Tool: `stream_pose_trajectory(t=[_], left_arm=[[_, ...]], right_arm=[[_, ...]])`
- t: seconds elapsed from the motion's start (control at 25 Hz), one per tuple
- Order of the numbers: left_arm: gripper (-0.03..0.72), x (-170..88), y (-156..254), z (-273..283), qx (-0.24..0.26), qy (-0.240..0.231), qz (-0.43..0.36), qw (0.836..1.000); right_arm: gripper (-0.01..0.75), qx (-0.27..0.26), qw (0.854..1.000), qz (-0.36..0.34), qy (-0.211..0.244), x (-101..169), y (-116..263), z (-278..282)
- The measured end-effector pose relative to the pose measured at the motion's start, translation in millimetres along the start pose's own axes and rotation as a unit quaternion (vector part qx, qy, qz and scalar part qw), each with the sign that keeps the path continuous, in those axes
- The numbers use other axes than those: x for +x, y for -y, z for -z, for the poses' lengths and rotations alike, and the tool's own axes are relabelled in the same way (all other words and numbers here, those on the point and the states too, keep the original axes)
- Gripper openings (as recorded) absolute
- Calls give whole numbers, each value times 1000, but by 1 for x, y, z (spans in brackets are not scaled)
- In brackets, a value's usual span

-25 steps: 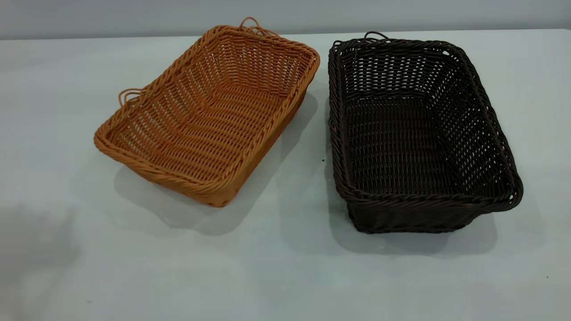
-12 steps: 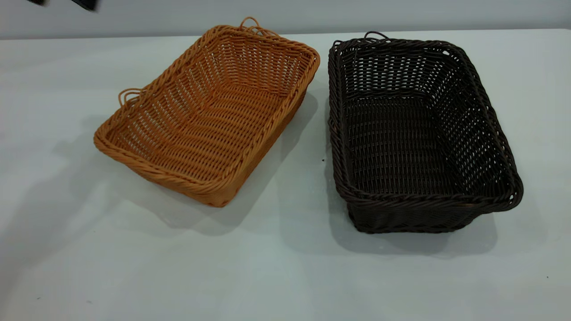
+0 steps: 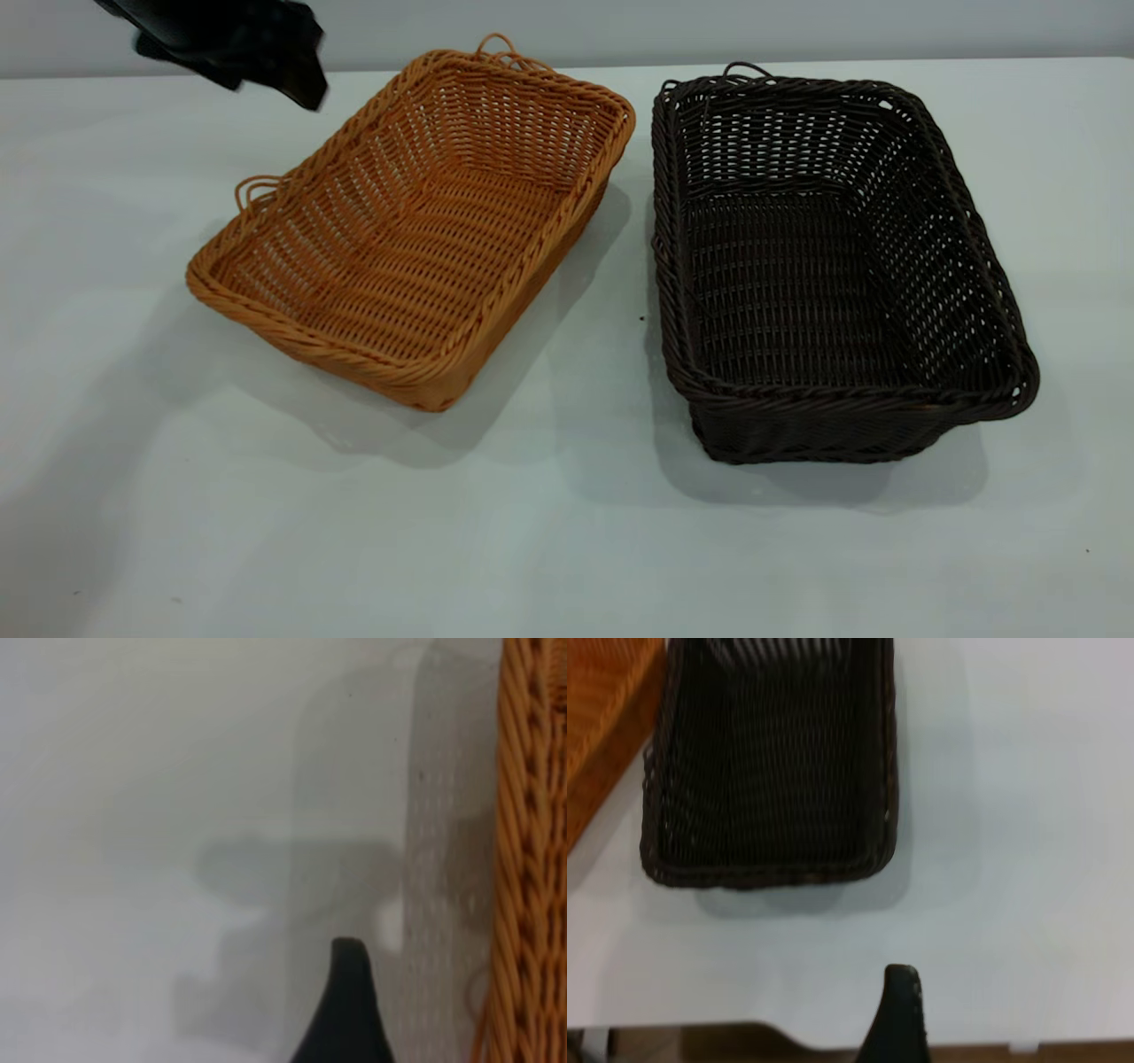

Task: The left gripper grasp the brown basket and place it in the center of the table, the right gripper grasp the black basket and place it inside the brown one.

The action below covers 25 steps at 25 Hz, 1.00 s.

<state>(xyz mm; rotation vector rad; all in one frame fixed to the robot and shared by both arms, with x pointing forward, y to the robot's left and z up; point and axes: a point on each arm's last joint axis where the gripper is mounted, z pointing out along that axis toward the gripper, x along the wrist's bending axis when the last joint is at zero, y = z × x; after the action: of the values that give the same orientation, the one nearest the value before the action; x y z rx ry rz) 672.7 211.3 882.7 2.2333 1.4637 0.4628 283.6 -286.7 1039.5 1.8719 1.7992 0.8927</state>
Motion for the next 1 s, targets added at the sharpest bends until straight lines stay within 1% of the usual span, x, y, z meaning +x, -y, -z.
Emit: stream_pose_trajectory(t=[0.28, 0.4, 0.48, 0.52, 0.6, 0.72, 0.8, 0.88, 1.0], left_arm=[[552, -17, 0, -46, 16, 13, -19, 1000], [546, -18, 8, -59, 28, 16, -19, 999], [521, -19, 15, -68, 38, 17, -19, 999], [494, -19, 17, -71, 40, 17, -18, 999], [417, -19, 23, -78, 46, 18, -18, 999], [215, -20, 24, -80, 44, 16, -20, 999], [100, -20, 22, -78, 40, 16, -17, 999], [90, -19, 16, -72, 30, 16, -24, 999], [87, -18, 1, -55, 7, 11, -36, 999]], right_arm=[[581, 82, 996, -24, 0, 3, -20, -35], [581, 103, 994, -45, -12, 6, -26, -48], [581, 119, 990, -69, -26, 9, -31, -58], [581, 129, 987, -84, -37, 12, -32, -64], [581, 148, 980, -115, -62, 17, -36, -75], [581, 177, 967, -153, -100, 25, -41, -95], [581, 200, 955, -178, -126, 29, -44, -112], [581, 219, 940, -212, -151, 34, -46, -128], [581, 247, 918, -258, -172, 37, -48, -157]])
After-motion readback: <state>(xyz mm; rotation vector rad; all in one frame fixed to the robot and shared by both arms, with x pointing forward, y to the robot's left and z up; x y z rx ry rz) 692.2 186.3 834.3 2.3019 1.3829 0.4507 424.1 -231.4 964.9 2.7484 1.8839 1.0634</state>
